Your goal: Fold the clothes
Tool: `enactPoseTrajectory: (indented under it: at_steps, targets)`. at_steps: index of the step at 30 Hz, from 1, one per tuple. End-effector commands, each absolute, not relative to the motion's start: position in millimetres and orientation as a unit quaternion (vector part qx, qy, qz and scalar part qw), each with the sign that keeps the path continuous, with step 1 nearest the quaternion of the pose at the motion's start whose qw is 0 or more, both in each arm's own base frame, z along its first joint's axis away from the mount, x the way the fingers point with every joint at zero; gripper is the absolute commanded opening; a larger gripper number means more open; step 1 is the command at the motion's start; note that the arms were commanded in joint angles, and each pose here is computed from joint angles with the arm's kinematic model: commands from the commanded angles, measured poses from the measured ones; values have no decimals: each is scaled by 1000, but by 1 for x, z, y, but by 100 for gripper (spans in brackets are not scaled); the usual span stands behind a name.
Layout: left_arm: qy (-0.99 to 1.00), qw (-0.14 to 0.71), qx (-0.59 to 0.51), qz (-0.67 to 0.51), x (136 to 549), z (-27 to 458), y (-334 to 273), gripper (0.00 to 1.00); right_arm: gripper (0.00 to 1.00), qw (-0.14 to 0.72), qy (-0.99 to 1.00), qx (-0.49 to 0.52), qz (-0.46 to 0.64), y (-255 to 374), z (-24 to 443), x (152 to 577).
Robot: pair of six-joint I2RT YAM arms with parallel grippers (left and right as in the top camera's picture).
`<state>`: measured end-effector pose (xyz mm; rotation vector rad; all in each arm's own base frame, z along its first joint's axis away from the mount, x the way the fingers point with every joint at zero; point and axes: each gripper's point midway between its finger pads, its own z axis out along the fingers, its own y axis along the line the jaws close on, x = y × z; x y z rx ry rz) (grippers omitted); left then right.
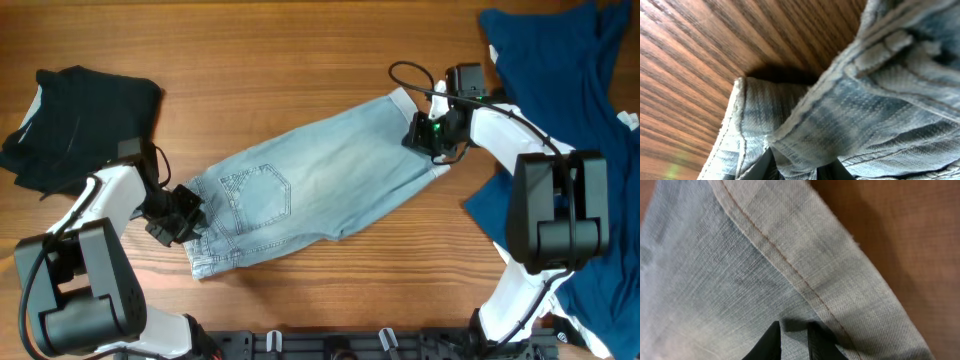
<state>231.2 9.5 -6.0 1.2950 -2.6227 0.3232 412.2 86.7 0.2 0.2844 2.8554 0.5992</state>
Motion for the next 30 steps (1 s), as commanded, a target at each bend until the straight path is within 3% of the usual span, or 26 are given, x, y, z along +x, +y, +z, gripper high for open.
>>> enactPoseTrajectory:
  at_steps: [1,7,10,16,22,25,27,30]
  targets:
    - [-897,-125,399,141,344,-40,38,24,20,108,969,148,164,64,-27,421]
    - [-883,-253,352,181,406,-10,31,32,26,97,967,200,124,24,-33,414]
    - [-875,-304,322,197,429,7,20,32,18,70,955,264,115,-2,-36,401]
    - [-861,-353,301,208,449,26,14,33,19,60,940,314,118,-30,-23,391]
    - [-872,-337,257,244,456,42,-3,32,24,121,945,262,152,-20,23,408]
    - [-891,-288,261,235,435,33,-6,30,27,162,945,172,226,12,57,419]
    - [-915,-258,225,214,414,30,-9,23,28,201,941,89,257,43,86,431]
    - [-936,-219,220,165,380,38,0,29,30,232,941,-8,247,98,118,447]
